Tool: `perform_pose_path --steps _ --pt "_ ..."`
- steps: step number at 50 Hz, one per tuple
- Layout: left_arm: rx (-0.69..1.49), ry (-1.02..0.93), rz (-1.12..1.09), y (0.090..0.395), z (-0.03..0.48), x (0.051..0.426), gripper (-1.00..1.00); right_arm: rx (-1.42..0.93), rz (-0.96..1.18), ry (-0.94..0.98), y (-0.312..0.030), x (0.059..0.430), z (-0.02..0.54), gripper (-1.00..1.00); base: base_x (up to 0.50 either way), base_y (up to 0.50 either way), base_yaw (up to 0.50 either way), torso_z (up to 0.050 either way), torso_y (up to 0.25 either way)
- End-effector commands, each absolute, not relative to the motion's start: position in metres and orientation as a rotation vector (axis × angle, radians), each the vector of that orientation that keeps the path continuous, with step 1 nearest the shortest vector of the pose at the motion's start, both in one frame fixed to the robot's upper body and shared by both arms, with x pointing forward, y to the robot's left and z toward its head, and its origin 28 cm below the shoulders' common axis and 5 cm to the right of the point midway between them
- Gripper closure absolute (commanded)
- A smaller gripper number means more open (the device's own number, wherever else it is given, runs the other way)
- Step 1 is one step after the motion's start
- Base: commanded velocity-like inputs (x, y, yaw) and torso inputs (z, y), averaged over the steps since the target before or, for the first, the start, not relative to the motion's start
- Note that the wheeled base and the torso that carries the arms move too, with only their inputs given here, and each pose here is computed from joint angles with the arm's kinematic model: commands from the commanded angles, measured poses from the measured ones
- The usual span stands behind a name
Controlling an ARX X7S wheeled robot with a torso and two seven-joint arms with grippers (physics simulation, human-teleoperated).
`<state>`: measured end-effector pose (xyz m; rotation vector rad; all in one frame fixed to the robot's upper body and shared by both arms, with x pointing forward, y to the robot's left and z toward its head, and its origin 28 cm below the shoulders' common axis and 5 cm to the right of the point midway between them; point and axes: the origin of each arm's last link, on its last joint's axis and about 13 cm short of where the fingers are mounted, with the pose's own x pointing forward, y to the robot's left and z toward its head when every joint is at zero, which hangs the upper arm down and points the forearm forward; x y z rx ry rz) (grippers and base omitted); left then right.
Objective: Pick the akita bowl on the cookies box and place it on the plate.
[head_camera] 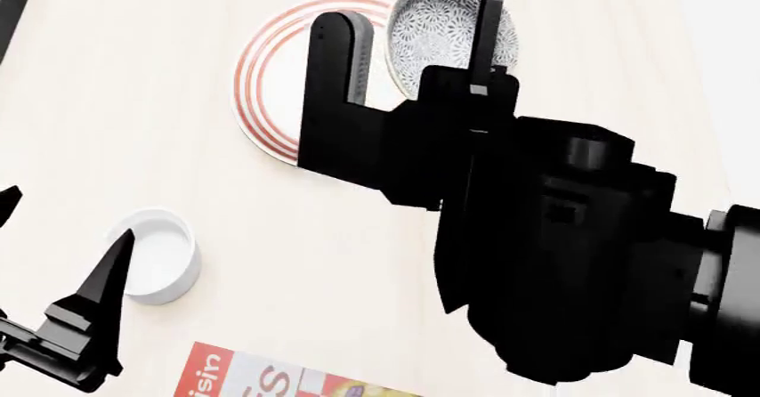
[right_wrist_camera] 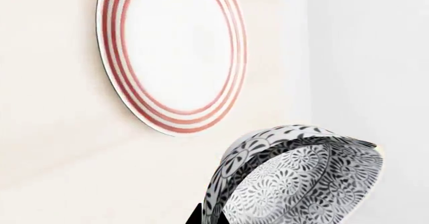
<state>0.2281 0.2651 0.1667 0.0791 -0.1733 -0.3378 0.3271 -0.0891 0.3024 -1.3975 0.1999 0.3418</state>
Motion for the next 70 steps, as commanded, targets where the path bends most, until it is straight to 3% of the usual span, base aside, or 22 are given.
perform_pose_path --steps 1,33,70 --pt "0.08 -0.172 -0.349 0.264 0.166 0.228 -1.0 -1.453 0.27 0.104 -0.08 0.357 0.297 1.0 0.0 0.0 0.0 0.0 0.0" --pt "0.089 -0.163 -0.371 0.263 0.166 0.227 -1.0 -1.507 0.2 -0.026 -0.051 0.408 0.28 1.0 0.0 0.0 0.0 0.0 0.0" --pt "0.087 -0.155 -0.408 0.266 0.16 0.225 -1.0 -1.567 0.218 -0.047 -0.038 0.424 0.229 1.0 0.0 0.0 0.0 0.0 0.0"
